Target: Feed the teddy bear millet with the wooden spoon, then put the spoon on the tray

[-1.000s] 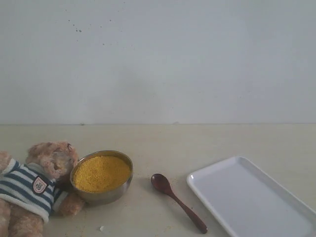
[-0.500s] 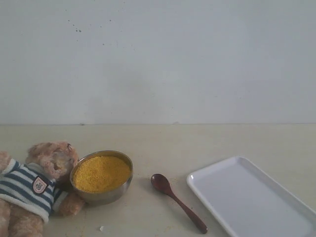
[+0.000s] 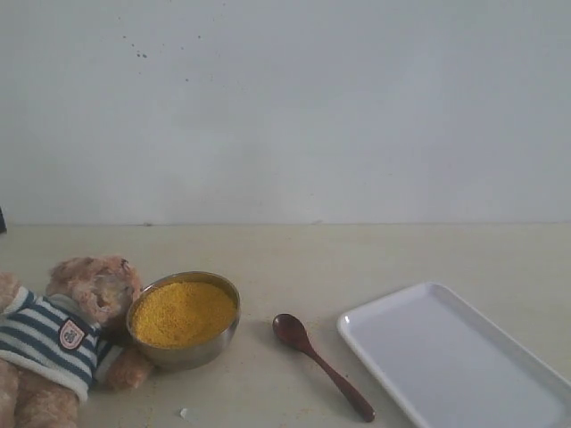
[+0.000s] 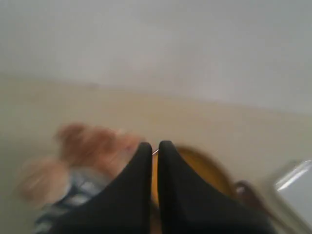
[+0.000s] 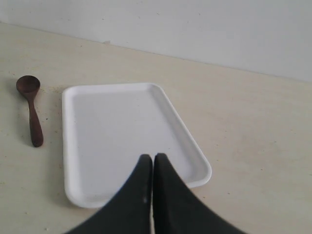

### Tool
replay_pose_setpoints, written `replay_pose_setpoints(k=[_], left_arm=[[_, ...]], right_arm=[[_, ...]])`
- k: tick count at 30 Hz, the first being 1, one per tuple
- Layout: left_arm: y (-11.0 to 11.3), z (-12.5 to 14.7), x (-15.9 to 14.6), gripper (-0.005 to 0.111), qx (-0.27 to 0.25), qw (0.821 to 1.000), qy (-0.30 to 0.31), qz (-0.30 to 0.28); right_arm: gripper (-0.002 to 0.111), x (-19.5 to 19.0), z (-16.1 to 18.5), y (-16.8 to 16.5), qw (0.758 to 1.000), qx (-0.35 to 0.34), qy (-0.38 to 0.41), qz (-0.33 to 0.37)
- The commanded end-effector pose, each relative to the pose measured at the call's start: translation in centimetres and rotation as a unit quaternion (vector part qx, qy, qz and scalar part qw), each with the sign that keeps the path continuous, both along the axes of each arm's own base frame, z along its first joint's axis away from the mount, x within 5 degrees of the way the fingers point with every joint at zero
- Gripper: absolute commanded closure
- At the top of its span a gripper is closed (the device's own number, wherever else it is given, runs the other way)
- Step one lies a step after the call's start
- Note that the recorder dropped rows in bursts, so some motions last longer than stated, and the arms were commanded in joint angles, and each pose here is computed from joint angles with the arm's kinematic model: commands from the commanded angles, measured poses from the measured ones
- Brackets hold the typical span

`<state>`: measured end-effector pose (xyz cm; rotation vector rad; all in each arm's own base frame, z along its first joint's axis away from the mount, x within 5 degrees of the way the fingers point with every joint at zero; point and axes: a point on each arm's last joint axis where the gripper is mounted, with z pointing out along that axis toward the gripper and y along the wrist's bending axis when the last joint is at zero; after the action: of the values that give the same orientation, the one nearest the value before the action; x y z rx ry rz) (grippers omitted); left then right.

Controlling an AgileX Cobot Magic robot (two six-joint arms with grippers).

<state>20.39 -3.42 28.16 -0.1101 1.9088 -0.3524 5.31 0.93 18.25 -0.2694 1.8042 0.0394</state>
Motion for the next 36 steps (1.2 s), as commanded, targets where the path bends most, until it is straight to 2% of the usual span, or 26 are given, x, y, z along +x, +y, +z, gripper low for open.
replay_pose_setpoints(k=[1,3,4,6,8,9,11,13,16,18,20,25,28,31,35,36], left_arm=[[1.8,-4.2,2.4,0.103,0.14,0.978,0.136,0.077],[2.0,-5.1,1.7,0.103,0.142,0.968,0.191,0.085],[1.9,-5.3,1.5,0.103,0.142,0.966,0.205,0.072],[1.8,-5.4,1.2,0.103,0.175,0.955,0.236,0.041],[1.7,-5.0,0.9,0.103,0.208,0.93,0.301,0.007],[1.7,-4.7,0.7,0.103,0.241,0.911,0.336,-0.023],[1.5,-3.5,0.6,0.103,0.268,0.877,0.393,-0.072],[1.4,-2.1,1.1,0.103,0.273,0.863,0.416,-0.084],[1.4,-0.3,3.0,0.103,0.265,0.879,0.391,-0.069],[1.6,0.2,4.3,0.103,0.247,0.896,0.367,-0.042],[1.9,0.4,5.2,0.103,0.249,0.905,0.344,-0.031],[2.2,0.3,5.8,0.099,0.279,0.905,0.318,-0.027],[2.1,0.3,6.3,0.082,0.281,0.91,0.302,-0.032],[1.9,0.6,6.8,0.05,0.275,0.923,0.269,-0.032],[1.4,0.9,7.4,-0.001,0.2,0.95,0.238,0.003],[1.3,0.9,7.4,-0.003,0.181,0.954,0.238,0.006]], right_arm=[[0.108,0.0,0.1,0.0,1.0,0.001,-0.006,0.002],[0.108,0.0,0.1,0.0,1.0,0.001,-0.006,0.002],[0.108,0.0,0.1,0.0,1.0,0.001,-0.006,0.002],[0.108,0.0,0.1,0.0,1.0,0.001,-0.006,0.002],[0.108,0.0,0.1,0.0,1.0,0.001,-0.006,0.002],[0.108,0.0,0.1,0.0,1.0,0.001,-0.006,0.002],[0.108,0.0,0.1,0.0,1.0,0.001,-0.006,0.002],[0.108,0.0,0.1,0.0,1.0,0.001,-0.006,0.002],[0.108,0.0,0.1,0.0,1.0,0.001,-0.006,0.002],[0.108,0.0,0.1,0.0,1.0,0.001,-0.006,0.002],[0.108,0.0,0.1,0.0,1.0,0.001,-0.006,0.002],[0.108,0.0,0.1,0.0,1.0,0.001,-0.006,0.002],[0.108,0.0,0.1,0.0,1.0,0.001,-0.006,0.002],[0.108,0.0,0.1,0.0,1.0,0.001,-0.006,0.002],[0.108,0.0,0.1,0.0,1.0,0.001,-0.006,0.002],[0.108,0.0,0.1,0.0,1.0,0.001,-0.006,0.002]])
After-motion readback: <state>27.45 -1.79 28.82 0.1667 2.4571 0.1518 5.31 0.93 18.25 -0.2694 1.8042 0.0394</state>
